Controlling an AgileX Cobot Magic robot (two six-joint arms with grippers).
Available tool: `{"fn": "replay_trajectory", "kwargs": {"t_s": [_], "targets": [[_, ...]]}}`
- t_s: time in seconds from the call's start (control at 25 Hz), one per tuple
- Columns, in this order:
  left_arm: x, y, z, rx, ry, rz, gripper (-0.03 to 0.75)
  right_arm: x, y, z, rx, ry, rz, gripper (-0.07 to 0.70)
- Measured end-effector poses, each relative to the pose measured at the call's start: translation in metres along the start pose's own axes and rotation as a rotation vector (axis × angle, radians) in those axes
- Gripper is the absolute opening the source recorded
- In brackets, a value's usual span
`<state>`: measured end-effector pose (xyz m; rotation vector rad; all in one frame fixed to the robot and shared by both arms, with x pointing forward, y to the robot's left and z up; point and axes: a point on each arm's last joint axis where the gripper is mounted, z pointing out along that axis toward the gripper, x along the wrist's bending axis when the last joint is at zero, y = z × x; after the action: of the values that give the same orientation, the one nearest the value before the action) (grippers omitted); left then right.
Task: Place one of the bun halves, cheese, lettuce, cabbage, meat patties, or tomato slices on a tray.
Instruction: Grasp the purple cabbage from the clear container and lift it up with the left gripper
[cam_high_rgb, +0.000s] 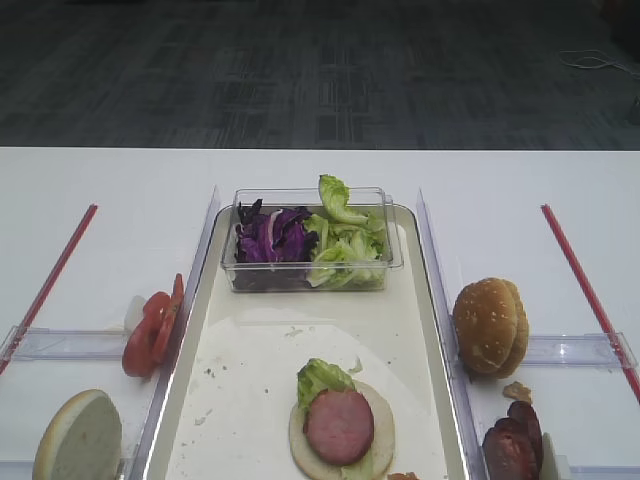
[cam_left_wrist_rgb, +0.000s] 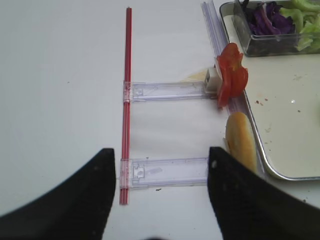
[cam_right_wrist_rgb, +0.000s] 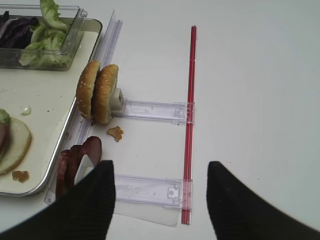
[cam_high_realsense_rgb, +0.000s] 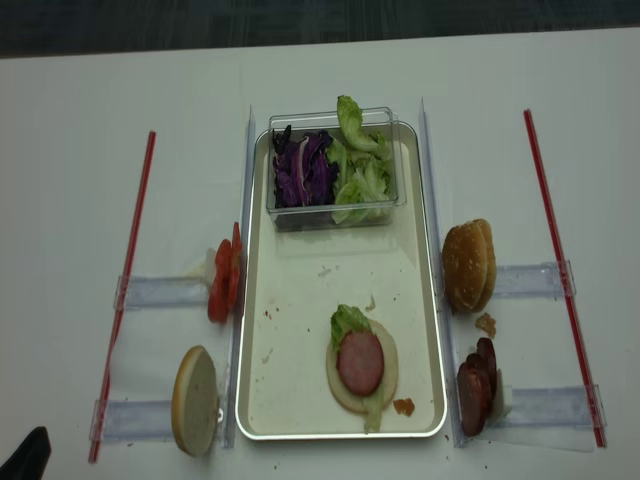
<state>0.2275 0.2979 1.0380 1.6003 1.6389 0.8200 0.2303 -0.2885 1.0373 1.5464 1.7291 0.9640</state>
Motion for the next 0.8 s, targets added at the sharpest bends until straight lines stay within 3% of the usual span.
{"fn": "replay_trajectory", "kwargs": {"t_s": [0.8], "targets": [[0.0000, 0.0000, 0.0000, 0.000, 0.000, 0.000, 0.391, 0.0000, 0.0000, 0.0000, 0.000, 0.000, 0.000, 0.428]]}}
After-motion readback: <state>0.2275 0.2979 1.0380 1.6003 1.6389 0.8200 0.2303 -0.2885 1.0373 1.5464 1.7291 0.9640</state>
